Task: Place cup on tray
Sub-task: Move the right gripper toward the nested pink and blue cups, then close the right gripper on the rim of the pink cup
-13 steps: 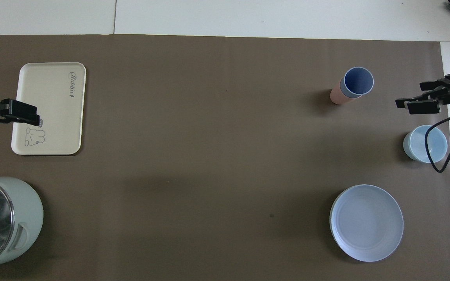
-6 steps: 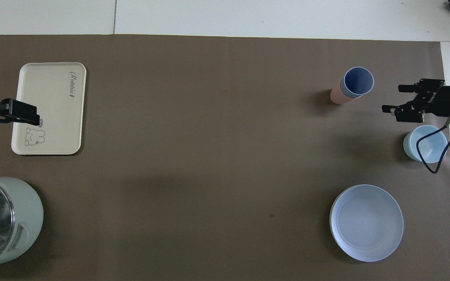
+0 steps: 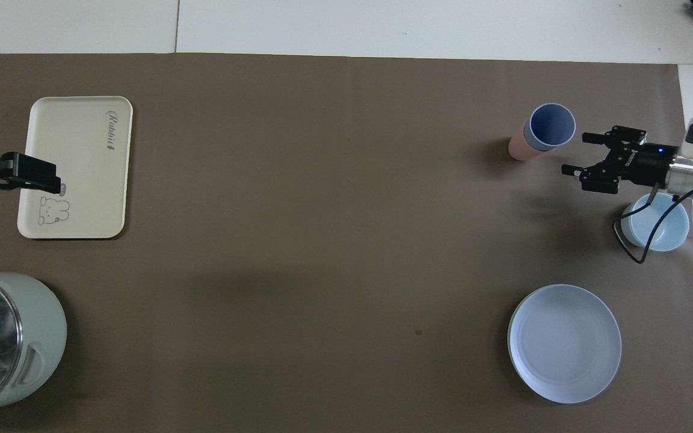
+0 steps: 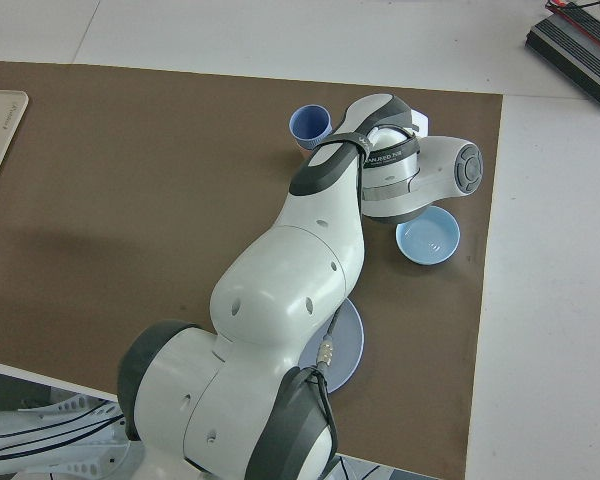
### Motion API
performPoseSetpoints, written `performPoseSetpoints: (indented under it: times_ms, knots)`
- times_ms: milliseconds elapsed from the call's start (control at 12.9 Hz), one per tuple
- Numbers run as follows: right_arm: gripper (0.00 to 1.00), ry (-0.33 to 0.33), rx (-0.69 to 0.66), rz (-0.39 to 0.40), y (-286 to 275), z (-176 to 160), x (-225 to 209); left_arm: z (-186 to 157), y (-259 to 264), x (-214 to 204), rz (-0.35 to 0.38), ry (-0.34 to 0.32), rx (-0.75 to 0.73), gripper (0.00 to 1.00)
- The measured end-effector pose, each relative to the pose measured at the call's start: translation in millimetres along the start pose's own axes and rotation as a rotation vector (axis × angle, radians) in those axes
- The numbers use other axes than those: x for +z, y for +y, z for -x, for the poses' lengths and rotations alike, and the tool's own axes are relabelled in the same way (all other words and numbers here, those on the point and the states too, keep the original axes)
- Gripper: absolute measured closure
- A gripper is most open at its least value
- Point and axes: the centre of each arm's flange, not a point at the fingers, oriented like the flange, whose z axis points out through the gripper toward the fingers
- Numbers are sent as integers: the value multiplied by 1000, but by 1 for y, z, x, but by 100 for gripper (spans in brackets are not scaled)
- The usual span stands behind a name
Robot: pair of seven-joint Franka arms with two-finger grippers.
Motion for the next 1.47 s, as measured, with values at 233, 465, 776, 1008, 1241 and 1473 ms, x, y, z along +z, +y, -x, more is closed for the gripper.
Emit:
performPoseSetpoints:
  times_ms: [233, 465, 776, 1008, 1241, 1473]
  knots:
    - [0, 88, -16, -1, -2, 1, 19, 0, 0, 0, 0, 0, -1, 0]
    - [0, 102, -16, -7, -4, 0, 26, 0, 0, 0, 0, 0, -1, 0]
    - [0, 129, -34, -11, -10, -9, 37, 0, 0, 0, 0, 0, -1, 0]
    - [0, 127, -38, -8, -10, -9, 38, 0, 0, 0, 0, 0, -1, 0]
    - [0, 163, -41, 6, -8, -1, 47, 0, 0, 0, 0, 1, -1, 0]
    - [0, 174, -38, 11, -9, -1, 55, 0, 0, 0, 0, 2, -1, 0]
